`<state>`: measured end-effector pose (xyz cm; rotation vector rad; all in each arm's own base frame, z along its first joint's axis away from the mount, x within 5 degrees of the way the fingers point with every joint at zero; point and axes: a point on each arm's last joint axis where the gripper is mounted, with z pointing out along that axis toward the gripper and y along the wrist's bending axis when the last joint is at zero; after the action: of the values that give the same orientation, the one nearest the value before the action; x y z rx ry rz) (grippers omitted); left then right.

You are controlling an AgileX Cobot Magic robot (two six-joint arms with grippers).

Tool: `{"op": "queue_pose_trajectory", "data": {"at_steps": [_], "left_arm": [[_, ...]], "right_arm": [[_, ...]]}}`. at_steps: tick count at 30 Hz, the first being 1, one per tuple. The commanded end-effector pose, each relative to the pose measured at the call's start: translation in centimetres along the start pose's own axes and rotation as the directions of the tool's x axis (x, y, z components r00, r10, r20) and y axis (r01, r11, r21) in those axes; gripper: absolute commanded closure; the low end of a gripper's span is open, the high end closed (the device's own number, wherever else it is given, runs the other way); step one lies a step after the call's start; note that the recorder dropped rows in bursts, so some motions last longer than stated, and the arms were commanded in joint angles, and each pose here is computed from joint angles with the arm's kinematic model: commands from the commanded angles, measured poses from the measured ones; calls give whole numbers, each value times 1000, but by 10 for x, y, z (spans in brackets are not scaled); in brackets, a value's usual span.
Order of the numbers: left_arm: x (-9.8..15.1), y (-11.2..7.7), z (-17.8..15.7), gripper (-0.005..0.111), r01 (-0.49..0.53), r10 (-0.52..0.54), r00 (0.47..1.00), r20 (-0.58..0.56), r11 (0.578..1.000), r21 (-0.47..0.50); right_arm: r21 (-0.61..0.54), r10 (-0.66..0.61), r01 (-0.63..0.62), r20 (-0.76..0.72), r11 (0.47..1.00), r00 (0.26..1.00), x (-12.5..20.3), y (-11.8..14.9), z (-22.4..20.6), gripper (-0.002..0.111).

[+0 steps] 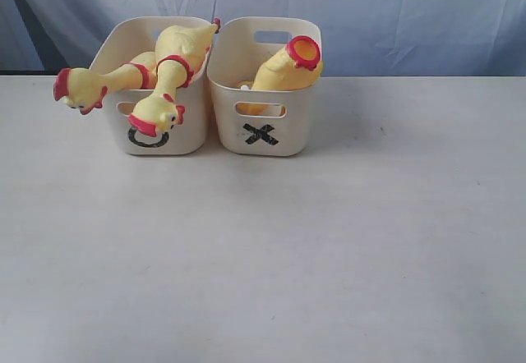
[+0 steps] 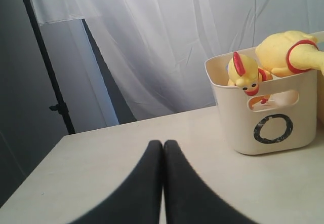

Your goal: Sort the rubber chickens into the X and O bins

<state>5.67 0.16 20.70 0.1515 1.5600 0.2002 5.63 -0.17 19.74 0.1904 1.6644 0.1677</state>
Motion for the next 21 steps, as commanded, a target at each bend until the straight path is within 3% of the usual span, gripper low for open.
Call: {"op": "queue_pose_trajectory", "data": {"at_steps": [1, 11, 14, 21], "left_arm": [[1, 0, 0, 107, 0, 0, 1000, 3, 1000, -5], [3, -1, 0, 107, 1, -1, 1000, -27, 1000, 4], [7, -2, 0, 107, 1, 0, 998, -61, 1000, 13], [12, -3, -1, 107, 6, -3, 993, -116, 1000, 28]], "right_arm": [[8, -7, 7, 0, 1000, 1000, 1, -1, 0, 109], [10, -7, 7, -5, 1000, 1000, 2, -1, 0, 109], [53, -4, 9, -93, 999, 996, 10, -5, -1, 109], [27, -260, 264, -104, 964, 960, 10, -5, -1, 109]]}}
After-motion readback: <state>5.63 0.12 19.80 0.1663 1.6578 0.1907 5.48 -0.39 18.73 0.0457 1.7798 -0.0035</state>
